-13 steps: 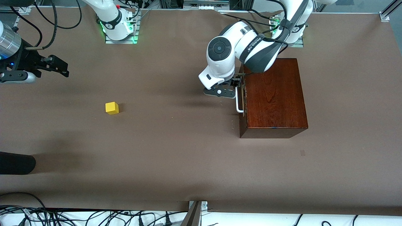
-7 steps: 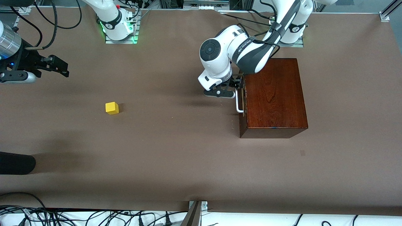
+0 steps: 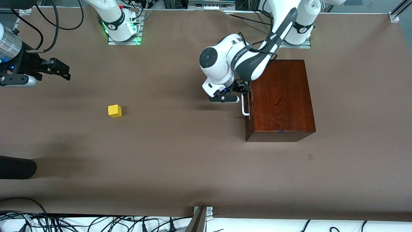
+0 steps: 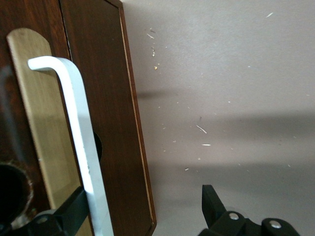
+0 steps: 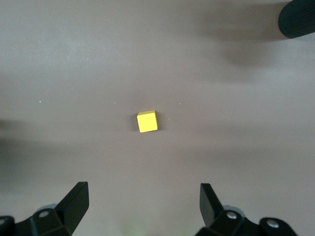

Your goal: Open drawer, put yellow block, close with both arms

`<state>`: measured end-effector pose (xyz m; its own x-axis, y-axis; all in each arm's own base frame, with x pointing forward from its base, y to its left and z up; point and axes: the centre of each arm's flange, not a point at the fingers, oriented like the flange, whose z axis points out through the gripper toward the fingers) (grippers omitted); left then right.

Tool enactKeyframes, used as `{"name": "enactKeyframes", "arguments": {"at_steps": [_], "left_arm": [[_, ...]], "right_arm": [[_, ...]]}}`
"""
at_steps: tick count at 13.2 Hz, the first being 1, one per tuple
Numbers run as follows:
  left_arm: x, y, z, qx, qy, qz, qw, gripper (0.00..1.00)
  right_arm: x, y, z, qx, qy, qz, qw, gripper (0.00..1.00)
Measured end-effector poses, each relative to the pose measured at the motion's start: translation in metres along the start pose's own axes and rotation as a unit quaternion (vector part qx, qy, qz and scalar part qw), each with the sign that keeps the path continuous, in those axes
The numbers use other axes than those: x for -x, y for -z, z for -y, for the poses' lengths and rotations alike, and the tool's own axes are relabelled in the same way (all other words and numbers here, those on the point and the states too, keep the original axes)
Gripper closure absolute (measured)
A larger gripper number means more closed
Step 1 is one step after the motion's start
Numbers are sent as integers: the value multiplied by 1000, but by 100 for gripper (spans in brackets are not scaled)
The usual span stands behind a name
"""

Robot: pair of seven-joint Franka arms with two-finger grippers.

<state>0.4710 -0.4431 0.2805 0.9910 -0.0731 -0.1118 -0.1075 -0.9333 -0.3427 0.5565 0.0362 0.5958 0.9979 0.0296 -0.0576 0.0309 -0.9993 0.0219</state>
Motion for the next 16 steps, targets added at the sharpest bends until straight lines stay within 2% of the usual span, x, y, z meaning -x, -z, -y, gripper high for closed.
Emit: {"name": "enactKeyframes", "arguments": {"at_steps": [5, 16], "left_arm": [[-4, -14, -4, -12, 13, -7, 1000, 0], [-1, -16, -21, 3, 40, -23, 999, 0]], "right_arm": [[-2, -3, 0, 1, 0, 2, 1000, 0], [-3, -3, 0, 1, 0, 1, 1000, 0]]}}
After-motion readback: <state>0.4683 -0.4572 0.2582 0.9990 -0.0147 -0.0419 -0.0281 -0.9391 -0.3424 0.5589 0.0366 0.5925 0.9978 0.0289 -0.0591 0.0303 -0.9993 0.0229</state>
